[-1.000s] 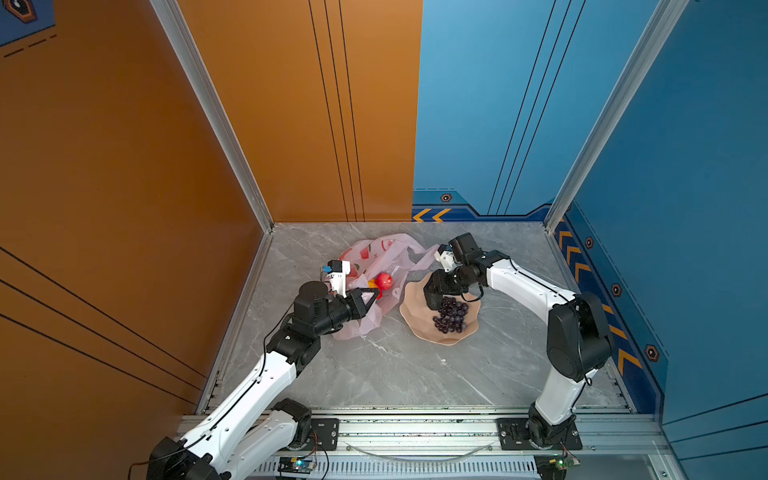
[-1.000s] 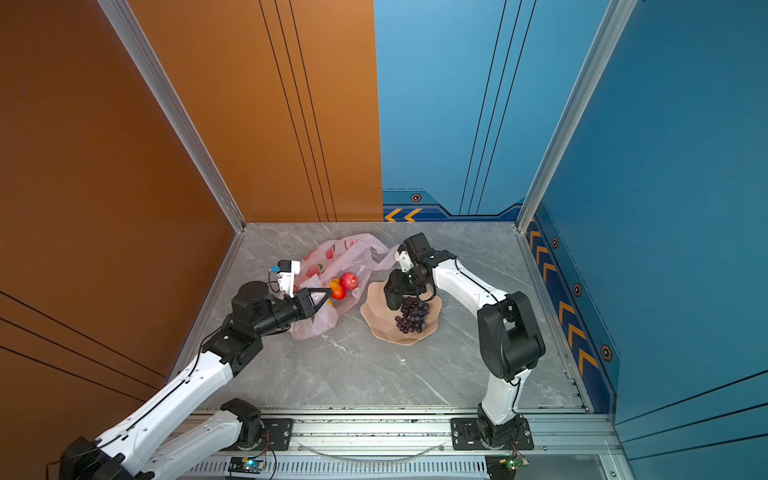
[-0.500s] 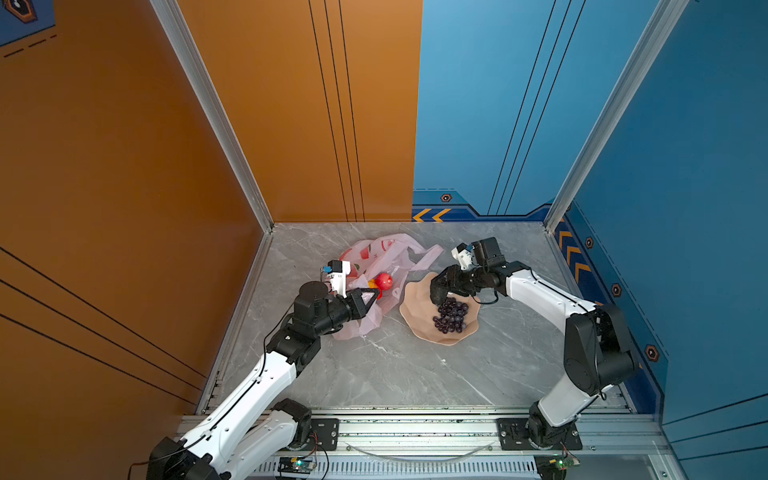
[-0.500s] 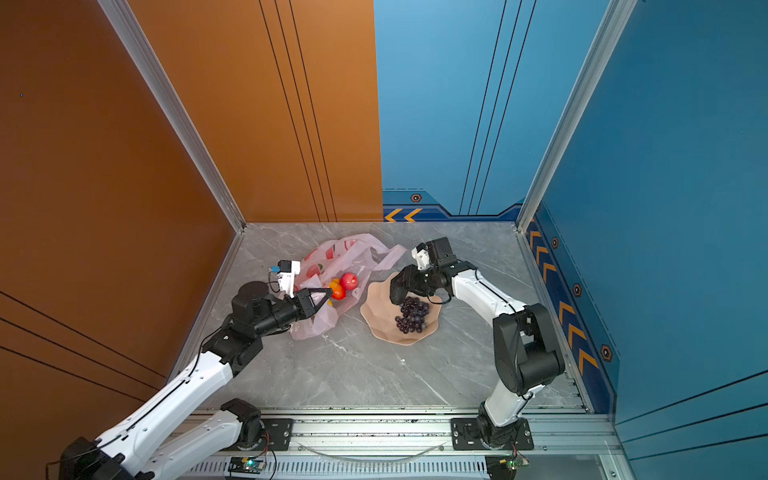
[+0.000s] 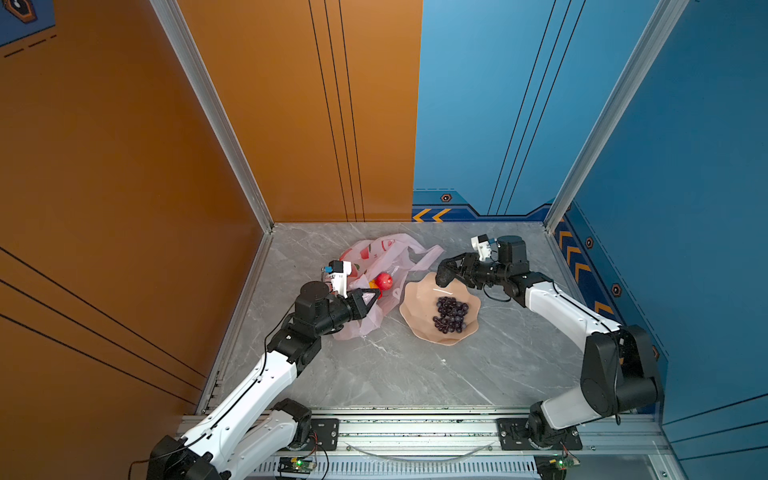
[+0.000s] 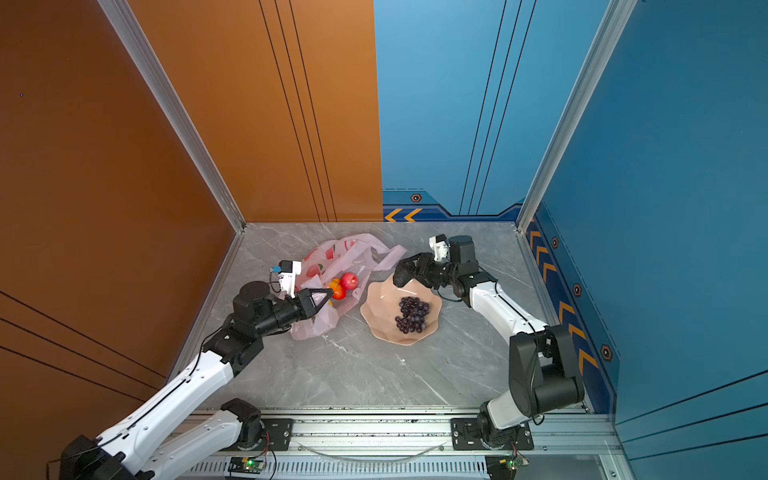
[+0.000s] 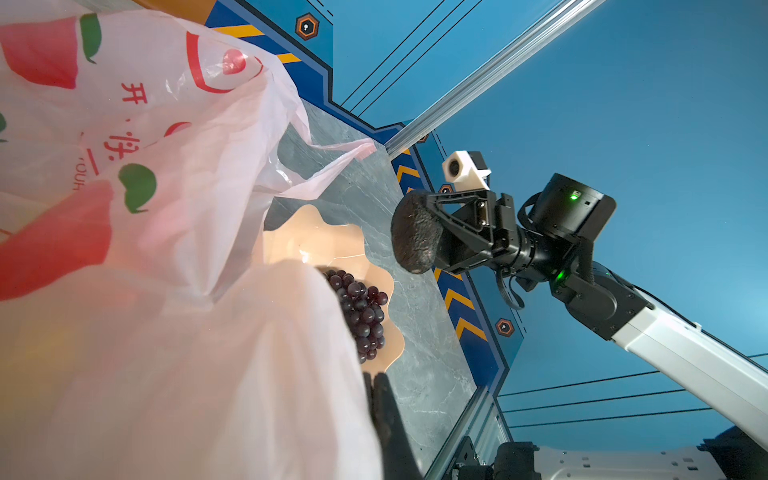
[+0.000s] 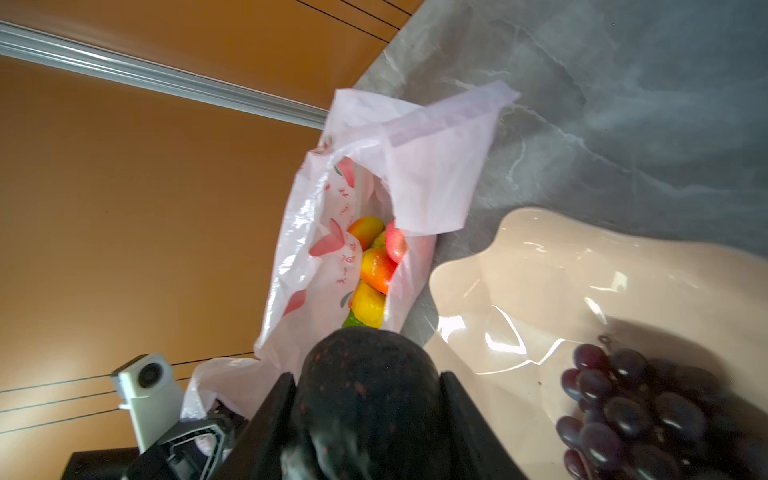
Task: Place the fruits into the plastic bag
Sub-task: 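Raise the avocado with the right gripper away from the bowl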
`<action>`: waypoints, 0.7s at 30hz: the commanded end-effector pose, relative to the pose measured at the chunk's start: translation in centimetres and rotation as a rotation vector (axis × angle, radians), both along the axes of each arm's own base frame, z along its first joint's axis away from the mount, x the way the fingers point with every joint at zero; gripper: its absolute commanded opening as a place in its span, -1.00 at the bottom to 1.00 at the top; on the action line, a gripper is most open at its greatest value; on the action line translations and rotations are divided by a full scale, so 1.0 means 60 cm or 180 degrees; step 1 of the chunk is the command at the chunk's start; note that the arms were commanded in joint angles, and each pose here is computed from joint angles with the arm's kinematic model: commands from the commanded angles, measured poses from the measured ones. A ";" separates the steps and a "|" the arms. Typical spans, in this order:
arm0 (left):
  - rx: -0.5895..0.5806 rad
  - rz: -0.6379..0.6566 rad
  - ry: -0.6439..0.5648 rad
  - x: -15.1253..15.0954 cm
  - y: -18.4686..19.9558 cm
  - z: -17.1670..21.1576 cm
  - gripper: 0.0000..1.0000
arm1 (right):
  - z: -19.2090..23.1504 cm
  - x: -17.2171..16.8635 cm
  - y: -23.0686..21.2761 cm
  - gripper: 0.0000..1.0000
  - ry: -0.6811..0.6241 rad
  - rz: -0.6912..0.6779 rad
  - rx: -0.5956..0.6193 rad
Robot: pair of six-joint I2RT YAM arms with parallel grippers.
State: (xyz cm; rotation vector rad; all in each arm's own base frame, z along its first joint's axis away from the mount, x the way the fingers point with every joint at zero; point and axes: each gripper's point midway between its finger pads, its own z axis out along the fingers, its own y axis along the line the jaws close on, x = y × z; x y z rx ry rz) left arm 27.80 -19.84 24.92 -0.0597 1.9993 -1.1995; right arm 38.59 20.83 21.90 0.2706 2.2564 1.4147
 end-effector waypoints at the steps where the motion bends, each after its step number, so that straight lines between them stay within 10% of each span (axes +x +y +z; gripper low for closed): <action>1: -0.0045 -0.0009 -0.0130 0.002 -0.005 0.025 -1.00 | 0.067 -0.005 0.006 -0.18 -0.0239 0.0005 0.0302; 21: -0.0044 -0.0028 -0.0157 -0.001 -0.011 0.030 -1.00 | 0.191 -0.035 0.077 -0.16 -0.0548 0.0296 0.0650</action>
